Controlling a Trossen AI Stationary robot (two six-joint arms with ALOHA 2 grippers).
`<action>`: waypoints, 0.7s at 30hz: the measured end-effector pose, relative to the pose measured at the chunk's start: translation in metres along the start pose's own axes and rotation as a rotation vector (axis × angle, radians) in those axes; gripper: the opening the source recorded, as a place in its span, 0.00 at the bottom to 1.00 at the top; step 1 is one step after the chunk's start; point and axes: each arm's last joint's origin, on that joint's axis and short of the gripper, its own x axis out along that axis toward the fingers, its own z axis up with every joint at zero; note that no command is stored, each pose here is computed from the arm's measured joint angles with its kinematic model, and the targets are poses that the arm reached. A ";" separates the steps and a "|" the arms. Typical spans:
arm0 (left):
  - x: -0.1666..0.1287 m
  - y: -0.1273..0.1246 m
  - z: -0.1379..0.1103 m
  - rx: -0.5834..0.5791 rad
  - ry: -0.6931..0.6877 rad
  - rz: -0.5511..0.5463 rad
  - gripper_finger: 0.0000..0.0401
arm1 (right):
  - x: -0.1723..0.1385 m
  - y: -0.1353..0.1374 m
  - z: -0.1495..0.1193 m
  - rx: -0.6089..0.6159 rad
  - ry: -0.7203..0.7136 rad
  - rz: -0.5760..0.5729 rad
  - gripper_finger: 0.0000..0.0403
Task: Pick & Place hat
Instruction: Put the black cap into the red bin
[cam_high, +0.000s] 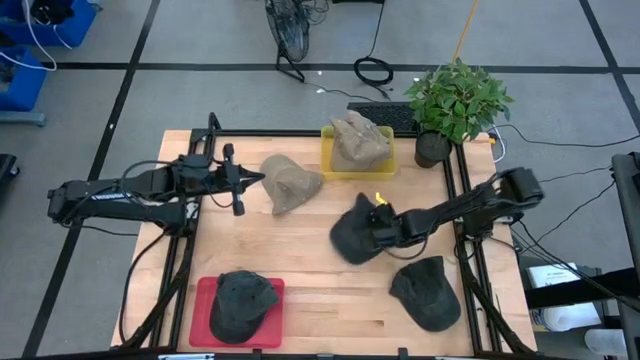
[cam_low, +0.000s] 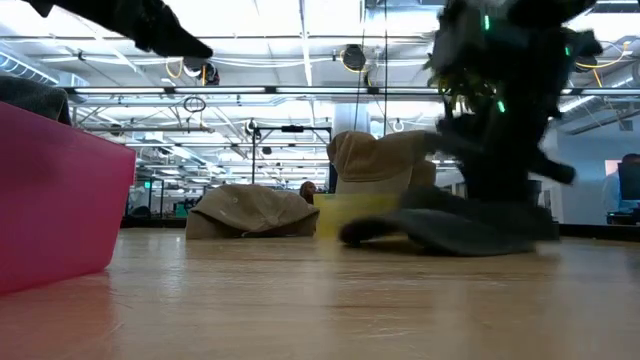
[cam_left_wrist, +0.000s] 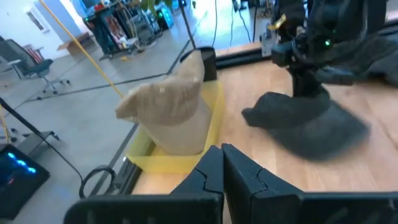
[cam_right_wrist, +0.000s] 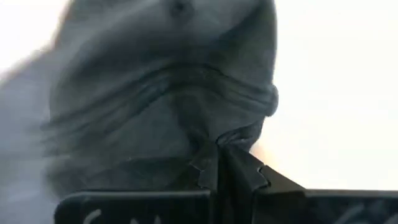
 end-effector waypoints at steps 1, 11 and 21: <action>-0.001 0.001 0.003 -0.001 -0.010 -0.004 0.01 | -0.010 0.002 0.006 0.006 -0.055 0.039 0.01; -0.009 0.003 0.021 -0.124 -0.047 0.030 0.02 | -0.075 -0.005 0.051 -0.182 -0.356 0.272 0.01; -0.012 -0.010 0.024 -0.237 -0.046 0.028 0.01 | -0.100 0.021 0.086 -0.504 -0.493 0.432 0.00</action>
